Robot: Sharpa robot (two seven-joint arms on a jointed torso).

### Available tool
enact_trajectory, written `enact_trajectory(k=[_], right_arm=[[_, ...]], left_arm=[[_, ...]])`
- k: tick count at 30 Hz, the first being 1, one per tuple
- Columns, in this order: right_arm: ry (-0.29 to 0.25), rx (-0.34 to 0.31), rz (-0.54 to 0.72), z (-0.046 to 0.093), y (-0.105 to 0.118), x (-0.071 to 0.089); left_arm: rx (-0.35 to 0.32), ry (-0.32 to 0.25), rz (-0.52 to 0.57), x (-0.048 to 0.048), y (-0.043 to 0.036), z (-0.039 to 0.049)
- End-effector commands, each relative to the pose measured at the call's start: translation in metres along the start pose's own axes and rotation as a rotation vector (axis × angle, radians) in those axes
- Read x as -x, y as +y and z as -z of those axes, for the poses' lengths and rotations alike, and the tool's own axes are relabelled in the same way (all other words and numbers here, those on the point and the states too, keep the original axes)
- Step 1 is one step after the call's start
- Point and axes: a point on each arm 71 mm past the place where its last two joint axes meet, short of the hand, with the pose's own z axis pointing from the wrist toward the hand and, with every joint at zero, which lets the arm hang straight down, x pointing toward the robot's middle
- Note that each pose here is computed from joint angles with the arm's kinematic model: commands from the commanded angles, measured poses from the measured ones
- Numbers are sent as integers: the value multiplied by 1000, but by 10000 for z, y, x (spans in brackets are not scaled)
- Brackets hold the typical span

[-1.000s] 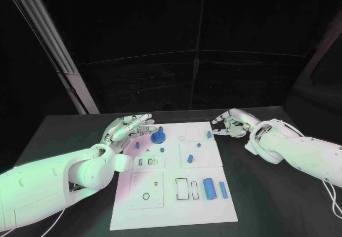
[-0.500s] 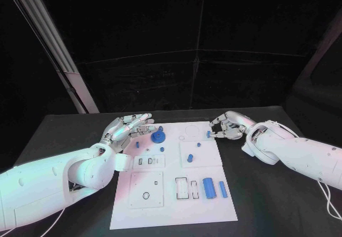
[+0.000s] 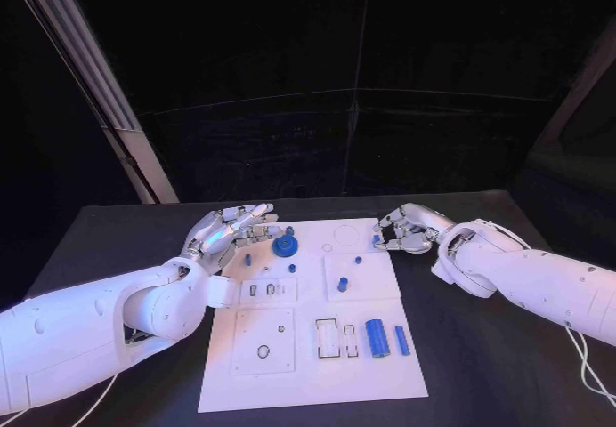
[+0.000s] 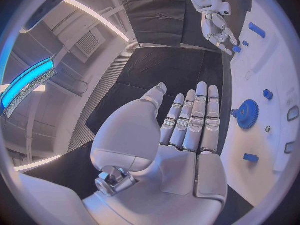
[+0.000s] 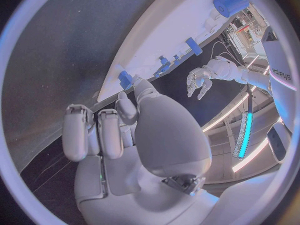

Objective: Assemble the parts on the task board

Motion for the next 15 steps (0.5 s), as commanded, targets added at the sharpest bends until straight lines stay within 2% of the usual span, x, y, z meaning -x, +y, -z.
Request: enact_trajectory(k=[1,15], right_arm=[[11,-13,8,-9,-6,-8],[30,-25,17,-34,-13,-47]], left_arm=[[-6,13,7,-15,-9,-4],[-5,12,6,-13,-9,-3]])
